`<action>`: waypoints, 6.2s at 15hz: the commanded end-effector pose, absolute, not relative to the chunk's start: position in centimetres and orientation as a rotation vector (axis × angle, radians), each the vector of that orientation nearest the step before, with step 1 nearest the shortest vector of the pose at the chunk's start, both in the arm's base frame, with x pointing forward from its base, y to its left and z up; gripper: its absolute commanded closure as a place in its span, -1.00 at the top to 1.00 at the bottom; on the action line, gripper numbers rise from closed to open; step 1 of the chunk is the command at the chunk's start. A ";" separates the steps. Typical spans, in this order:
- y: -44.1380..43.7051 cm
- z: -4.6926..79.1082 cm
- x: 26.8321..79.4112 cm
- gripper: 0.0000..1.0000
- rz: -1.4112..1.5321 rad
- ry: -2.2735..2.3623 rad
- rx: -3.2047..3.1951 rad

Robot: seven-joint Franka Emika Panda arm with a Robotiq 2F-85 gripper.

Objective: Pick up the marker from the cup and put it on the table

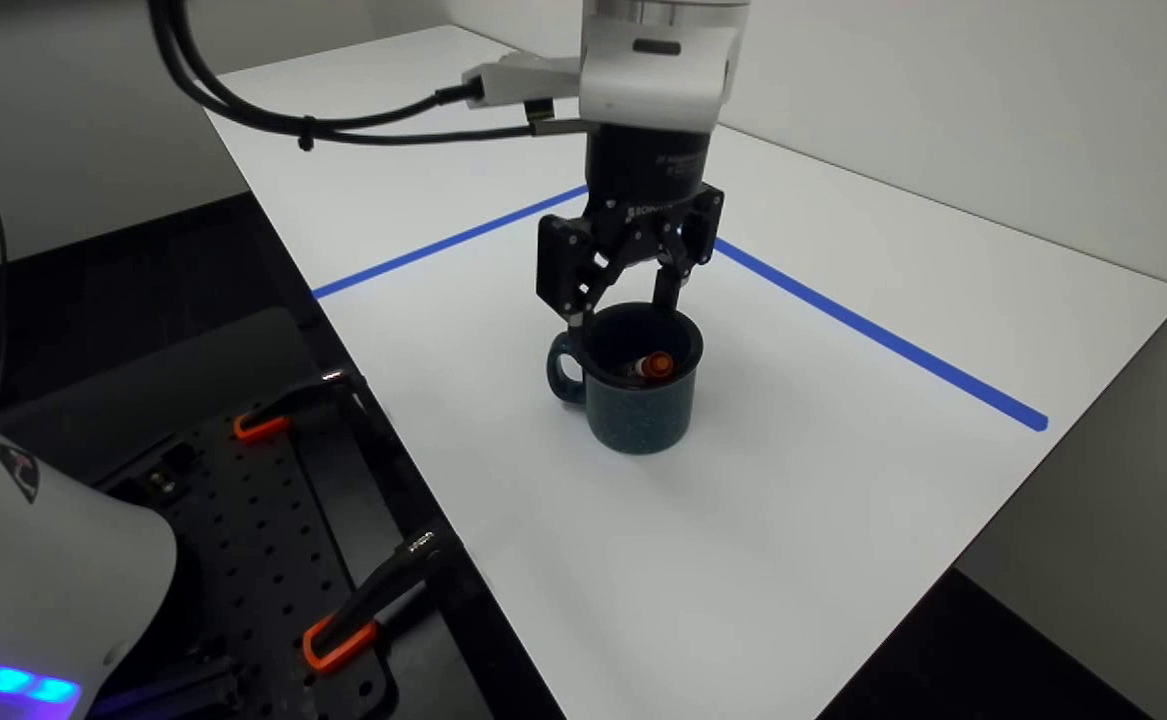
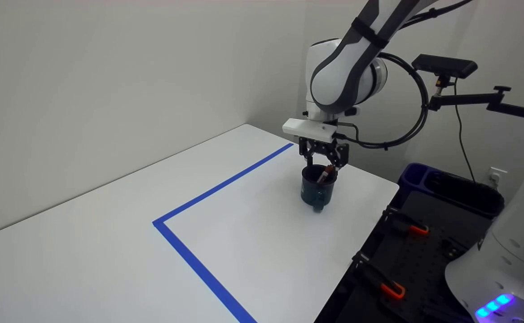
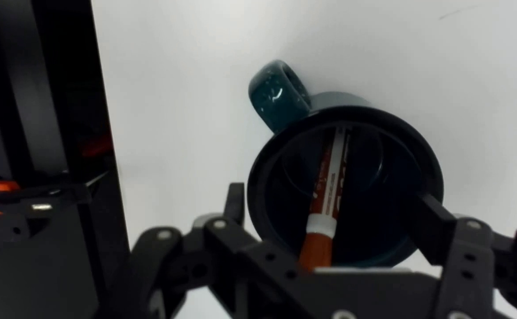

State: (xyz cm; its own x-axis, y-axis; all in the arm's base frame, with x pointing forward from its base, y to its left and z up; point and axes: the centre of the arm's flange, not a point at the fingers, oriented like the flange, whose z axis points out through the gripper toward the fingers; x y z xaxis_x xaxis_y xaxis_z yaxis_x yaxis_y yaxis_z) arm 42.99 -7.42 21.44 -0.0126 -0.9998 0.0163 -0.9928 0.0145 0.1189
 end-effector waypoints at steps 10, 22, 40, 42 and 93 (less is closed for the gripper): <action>-8.4 20.5 43.8 0.18 -0.047 -2.191 2.104; -7.9 19.0 44.5 -0.06 -0.063 -2.159 2.101; -8.2 23.5 44.9 -0.90 -0.029 -2.186 2.093; -8.1 25.5 45.0 -0.90 -0.011 -2.183 2.085; -3.1 15.8 54.1 1.00 -0.427 -1.432 2.716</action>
